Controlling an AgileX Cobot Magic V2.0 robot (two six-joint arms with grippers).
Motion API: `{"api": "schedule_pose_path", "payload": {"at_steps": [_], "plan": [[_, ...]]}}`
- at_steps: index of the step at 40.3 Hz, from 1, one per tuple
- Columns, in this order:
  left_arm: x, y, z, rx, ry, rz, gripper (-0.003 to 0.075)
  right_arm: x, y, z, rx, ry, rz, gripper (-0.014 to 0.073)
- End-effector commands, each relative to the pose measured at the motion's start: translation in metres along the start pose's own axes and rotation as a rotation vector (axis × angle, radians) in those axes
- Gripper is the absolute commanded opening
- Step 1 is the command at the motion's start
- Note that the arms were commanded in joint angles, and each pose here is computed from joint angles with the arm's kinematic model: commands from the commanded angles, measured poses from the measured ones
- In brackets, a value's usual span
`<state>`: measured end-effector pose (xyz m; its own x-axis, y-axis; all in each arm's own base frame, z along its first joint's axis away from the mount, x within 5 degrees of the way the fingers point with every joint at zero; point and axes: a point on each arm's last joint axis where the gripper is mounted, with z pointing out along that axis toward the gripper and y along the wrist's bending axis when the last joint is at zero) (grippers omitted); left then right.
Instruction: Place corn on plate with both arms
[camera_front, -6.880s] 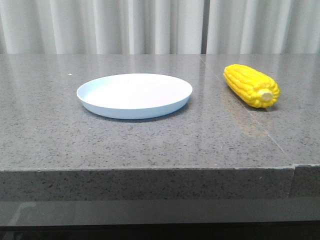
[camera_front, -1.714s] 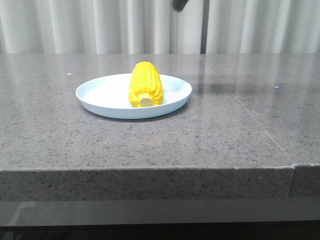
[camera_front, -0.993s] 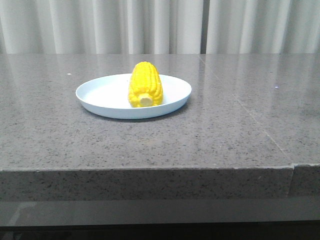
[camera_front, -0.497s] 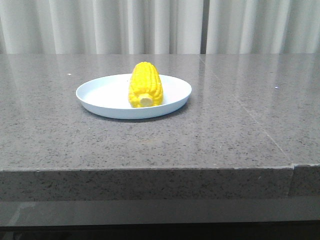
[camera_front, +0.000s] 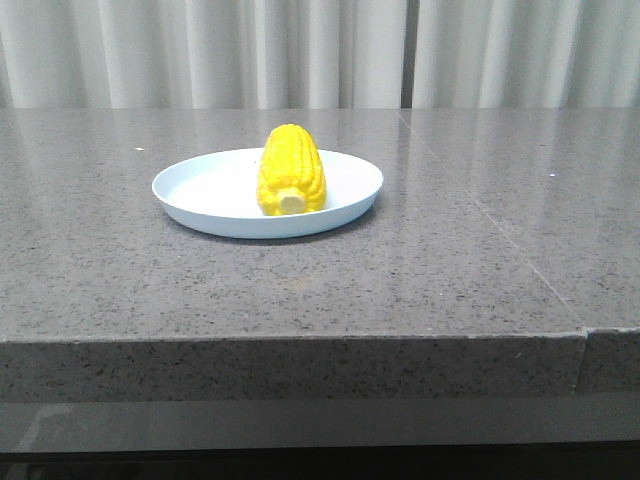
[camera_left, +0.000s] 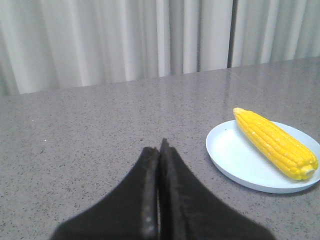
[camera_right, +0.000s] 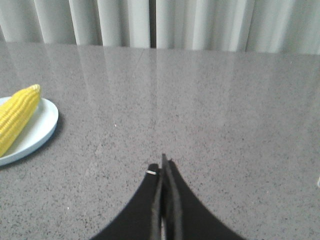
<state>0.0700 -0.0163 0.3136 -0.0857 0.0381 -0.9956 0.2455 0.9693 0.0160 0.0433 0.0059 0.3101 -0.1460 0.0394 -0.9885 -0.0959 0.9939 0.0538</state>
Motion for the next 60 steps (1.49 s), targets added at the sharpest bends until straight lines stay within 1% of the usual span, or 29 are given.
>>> {"api": "schedule_pose_path", "payload": {"at_steps": [1,46,54,57,60], "plan": [[-0.015,-0.001,-0.002,0.009,-0.094,-0.003,-0.002,-0.014,0.0,-0.003,0.007,-0.119,-0.017,-0.0068],[-0.015,-0.001,-0.002,0.01,-0.096,-0.003,-0.002,-0.014,0.0,-0.003,0.006,-0.119,-0.013,-0.0068],[-0.017,-0.003,-0.011,0.034,-0.137,0.042,-0.002,-0.014,0.0,-0.003,0.006,-0.119,-0.013,-0.0068],[-0.012,-0.001,-0.017,0.007,-0.164,0.037,-0.002,-0.014,0.0,-0.003,0.006,-0.119,-0.013,-0.0068],[-0.002,0.001,-0.021,-0.038,-0.191,0.029,-0.002,-0.014,0.0,-0.003,0.006,-0.119,-0.013,-0.0068]]}}
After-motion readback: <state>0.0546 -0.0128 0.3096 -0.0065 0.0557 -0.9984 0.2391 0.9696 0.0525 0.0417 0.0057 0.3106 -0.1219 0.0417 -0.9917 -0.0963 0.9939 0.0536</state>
